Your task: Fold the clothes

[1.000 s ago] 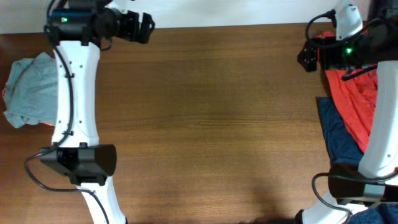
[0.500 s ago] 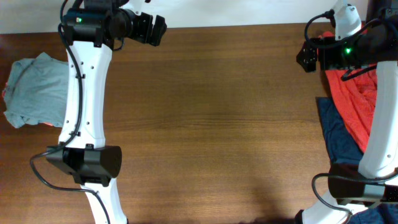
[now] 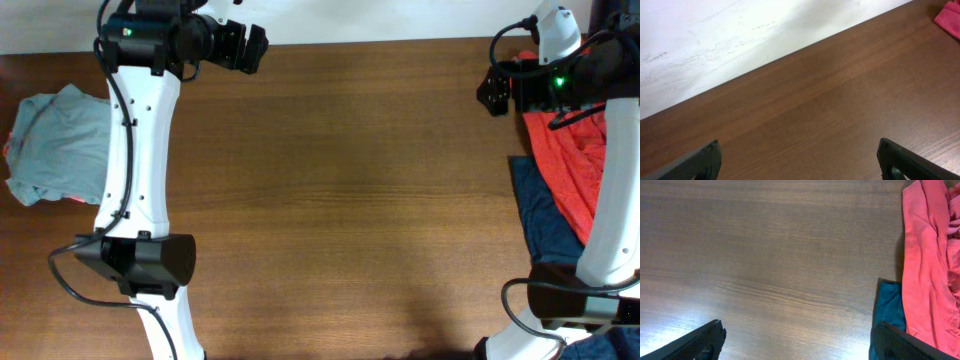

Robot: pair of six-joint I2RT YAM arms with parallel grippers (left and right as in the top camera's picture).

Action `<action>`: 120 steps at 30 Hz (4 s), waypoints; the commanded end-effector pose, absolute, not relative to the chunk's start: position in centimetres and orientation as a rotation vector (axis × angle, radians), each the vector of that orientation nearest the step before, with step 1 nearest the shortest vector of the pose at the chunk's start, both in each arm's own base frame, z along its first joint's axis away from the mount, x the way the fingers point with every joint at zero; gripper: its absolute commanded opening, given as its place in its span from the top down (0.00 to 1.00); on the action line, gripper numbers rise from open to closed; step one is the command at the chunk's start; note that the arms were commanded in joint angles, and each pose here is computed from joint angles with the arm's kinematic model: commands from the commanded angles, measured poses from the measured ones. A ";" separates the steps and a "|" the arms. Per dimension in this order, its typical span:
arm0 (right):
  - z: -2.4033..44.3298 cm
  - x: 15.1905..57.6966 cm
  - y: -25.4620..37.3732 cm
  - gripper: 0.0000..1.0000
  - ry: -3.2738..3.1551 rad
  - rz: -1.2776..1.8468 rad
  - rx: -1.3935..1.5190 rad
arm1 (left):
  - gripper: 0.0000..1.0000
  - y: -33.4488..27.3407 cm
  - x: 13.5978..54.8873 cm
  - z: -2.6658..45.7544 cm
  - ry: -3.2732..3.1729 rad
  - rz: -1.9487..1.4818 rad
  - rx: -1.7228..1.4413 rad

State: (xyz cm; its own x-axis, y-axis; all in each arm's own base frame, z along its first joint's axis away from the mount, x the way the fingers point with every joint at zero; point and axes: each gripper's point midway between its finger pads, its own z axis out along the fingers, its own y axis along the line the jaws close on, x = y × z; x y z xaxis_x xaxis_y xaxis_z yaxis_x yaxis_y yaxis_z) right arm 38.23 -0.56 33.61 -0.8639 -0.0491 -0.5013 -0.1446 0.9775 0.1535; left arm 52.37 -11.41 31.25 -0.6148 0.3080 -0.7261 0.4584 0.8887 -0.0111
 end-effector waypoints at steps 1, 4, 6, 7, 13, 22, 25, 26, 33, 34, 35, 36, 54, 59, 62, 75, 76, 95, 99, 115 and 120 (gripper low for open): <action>34.9 37.7 -0.2 0.01 2.569 0.246 -0.163 | 0.01 -11.2 52.3 31.6 2.267 -0.232 0.560; 34.9 37.7 -0.2 0.01 2.568 0.246 -0.163 | 0.01 -11.2 52.3 31.6 2.267 -0.232 0.560; 34.9 37.7 -0.2 0.01 2.569 0.246 -0.163 | 0.01 -11.2 52.3 31.6 2.267 -0.232 0.560; 34.9 37.7 -0.2 0.01 2.569 0.246 -0.163 | 0.01 -11.2 52.3 31.6 2.267 -0.232 0.560; 34.9 37.7 -0.2 0.01 2.569 0.246 -0.163 | 0.01 -11.2 52.3 31.6 2.267 -0.232 0.560; 36.5 36.6 0.0 0.01 2.525 0.233 -0.171 | 0.01 -11.2 52.3 31.6 2.267 -0.232 0.560; 38.7 35.1 0.2 0.01 2.455 0.211 -0.180 | 0.01 -11.2 52.3 31.6 2.267 -0.232 0.560; 39.8 34.6 0.2 0.01 2.412 0.198 -0.186 | 0.01 -11.2 52.3 31.6 2.267 -0.232 0.560; 45.4 32.5 0.1 0.01 2.028 0.064 -0.210 | 0.01 -11.2 52.3 31.6 2.267 -0.232 0.560; 45.9 32.2 0.1 0.01 1.952 0.045 -0.216 | 0.01 -11.2 52.3 31.6 2.267 -0.232 0.560; 46.0 32.0 0.2 0.01 1.910 0.035 -0.219 | 0.01 -11.2 52.3 31.6 2.267 -0.232 0.560; 45.9 31.5 0.3 0.01 1.844 0.021 -0.225 | 0.01 -11.2 52.3 31.6 2.267 -0.232 0.560; 23.4 25.2 1.0 0.01 1.526 -0.055 -0.238 | 0.01 -11.2 52.3 31.6 2.267 -0.232 0.560; 20.1 24.9 1.0 0.01 1.547 -0.051 -0.237 | 0.01 -11.2 52.3 31.6 2.267 -0.232 0.560; 18.6 24.8 1.0 0.01 1.551 -0.050 -0.237 | 0.01 -11.2 52.3 31.6 2.267 -0.232 0.560; 16.2 24.4 1.2 0.01 1.605 -0.032 -0.240 | 0.01 -11.2 52.3 31.6 2.267 -0.232 0.560; 16.2 24.4 1.2 0.01 1.605 -0.032 -0.240 | 0.01 -11.2 52.3 31.6 2.267 -0.232 0.560; 16.2 24.4 1.2 0.01 1.605 -0.032 -0.240 | 0.01 -11.2 52.3 31.6 2.267 -0.232 0.560; 16.2 24.4 1.2 0.01 1.605 -0.032 -0.240 | 0.01 -11.2 52.5 31.7 2.260 -0.226 0.558; 16.2 24.4 1.2 0.01 1.605 -0.032 -0.240 | 0.01 -9.5 50.5 40.0 2.027 -0.184 0.475; 16.2 24.4 1.2 0.01 1.605 -0.032 -0.240 | 0.01 -7.6 47.0 39.7 1.910 -0.138 0.433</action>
State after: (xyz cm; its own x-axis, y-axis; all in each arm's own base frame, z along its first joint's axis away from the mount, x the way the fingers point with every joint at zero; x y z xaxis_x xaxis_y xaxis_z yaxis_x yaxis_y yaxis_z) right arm 24.48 1.06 16.38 -0.0306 -0.1774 -0.9837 -0.1278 0.9767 -0.1722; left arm 50.30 -9.04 39.89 -0.3428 0.2458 -0.9067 0.3948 0.9135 0.0984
